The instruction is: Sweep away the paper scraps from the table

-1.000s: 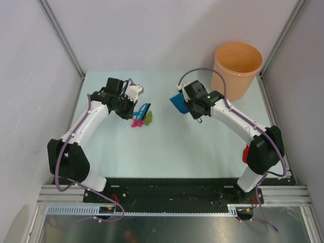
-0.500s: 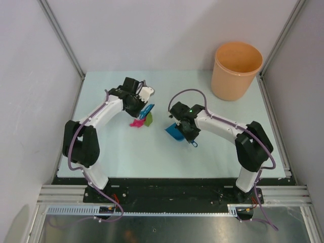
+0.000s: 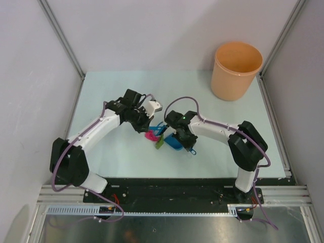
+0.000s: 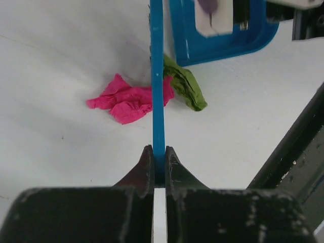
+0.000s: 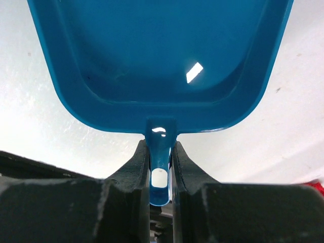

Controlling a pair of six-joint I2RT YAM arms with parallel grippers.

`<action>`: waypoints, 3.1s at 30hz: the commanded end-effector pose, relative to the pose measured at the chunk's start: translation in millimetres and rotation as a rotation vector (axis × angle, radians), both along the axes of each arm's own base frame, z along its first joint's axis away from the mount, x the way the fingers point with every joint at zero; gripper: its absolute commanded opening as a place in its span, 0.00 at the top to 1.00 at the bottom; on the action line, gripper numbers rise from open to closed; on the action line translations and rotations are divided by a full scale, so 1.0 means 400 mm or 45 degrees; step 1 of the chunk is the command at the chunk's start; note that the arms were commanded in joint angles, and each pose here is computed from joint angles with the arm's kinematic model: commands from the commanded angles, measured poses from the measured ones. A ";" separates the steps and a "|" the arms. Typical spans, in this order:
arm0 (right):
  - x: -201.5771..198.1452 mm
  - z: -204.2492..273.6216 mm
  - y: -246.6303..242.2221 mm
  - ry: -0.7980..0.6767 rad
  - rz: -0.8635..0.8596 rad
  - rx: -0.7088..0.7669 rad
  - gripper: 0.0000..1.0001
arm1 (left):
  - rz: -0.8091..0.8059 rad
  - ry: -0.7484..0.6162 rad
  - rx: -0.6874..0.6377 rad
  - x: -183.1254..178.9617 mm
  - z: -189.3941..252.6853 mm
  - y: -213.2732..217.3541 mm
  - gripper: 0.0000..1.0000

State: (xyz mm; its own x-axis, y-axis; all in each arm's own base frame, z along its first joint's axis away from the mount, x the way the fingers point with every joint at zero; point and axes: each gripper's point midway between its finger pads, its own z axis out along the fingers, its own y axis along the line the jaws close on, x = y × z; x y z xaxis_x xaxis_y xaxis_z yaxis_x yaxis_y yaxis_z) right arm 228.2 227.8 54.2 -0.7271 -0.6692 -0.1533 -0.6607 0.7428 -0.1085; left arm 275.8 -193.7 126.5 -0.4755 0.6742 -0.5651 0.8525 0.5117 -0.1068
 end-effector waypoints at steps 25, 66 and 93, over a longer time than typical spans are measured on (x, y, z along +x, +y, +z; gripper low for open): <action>-0.157 0.043 -0.034 0.030 0.045 -0.110 1.00 | 0.585 -0.207 0.488 0.164 -0.030 0.447 1.00; -0.181 -0.049 0.076 0.086 0.157 -0.028 1.00 | 0.057 0.100 0.066 -0.063 -0.072 0.053 1.00; -0.079 0.031 0.216 -0.272 0.249 0.446 1.00 | -0.072 0.000 -0.271 -0.104 0.156 0.025 1.00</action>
